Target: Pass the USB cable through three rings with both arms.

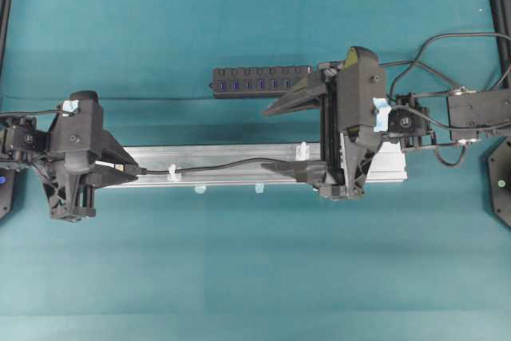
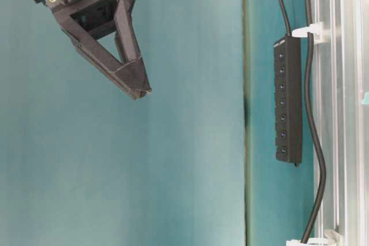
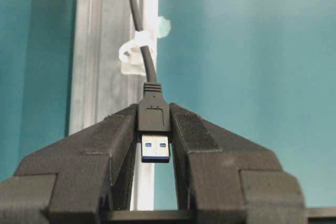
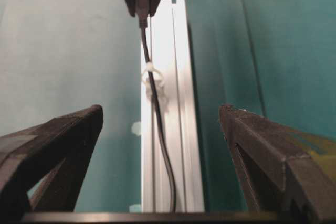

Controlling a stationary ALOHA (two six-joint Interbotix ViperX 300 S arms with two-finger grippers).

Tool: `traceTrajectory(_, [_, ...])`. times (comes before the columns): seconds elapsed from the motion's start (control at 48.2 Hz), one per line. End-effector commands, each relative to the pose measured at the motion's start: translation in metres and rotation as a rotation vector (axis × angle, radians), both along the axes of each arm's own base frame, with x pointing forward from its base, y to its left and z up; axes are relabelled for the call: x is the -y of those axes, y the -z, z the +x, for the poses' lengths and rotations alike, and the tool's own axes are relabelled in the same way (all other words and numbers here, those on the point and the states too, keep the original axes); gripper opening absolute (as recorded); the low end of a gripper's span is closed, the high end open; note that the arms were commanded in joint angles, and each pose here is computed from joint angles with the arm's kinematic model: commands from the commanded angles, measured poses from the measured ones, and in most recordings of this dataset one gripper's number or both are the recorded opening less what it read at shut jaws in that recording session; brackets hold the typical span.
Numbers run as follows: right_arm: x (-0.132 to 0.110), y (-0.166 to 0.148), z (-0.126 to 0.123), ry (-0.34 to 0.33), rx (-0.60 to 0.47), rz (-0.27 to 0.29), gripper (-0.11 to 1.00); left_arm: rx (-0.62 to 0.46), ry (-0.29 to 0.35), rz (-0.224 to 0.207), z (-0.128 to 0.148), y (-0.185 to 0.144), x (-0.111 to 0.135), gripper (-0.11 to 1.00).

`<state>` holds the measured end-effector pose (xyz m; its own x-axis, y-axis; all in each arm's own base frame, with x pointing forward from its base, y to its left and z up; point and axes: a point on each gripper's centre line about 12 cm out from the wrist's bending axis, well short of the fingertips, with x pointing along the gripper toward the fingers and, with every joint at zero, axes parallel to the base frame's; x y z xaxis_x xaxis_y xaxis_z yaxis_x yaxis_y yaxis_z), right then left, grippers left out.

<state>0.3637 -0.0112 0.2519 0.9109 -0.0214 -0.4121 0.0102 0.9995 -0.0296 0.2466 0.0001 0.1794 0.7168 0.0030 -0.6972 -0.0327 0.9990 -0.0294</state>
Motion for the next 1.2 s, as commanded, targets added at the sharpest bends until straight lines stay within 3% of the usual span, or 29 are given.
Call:
traceTrajectory(0.0, [-0.0008, -0.0108, 0.0031, 0.002, 0.035, 0.013, 0.81, 0.04, 0.005, 0.001, 0.0057, -0.0113, 0.0011, 0.22])
traceTrajectory(1.182, [-0.0008, -0.009, 0.0019, 0.002, 0.031, 0.013, 0.81, 0.038, 0.004, -0.002, 0.0055, -0.0112, 0.0015, 0.22])
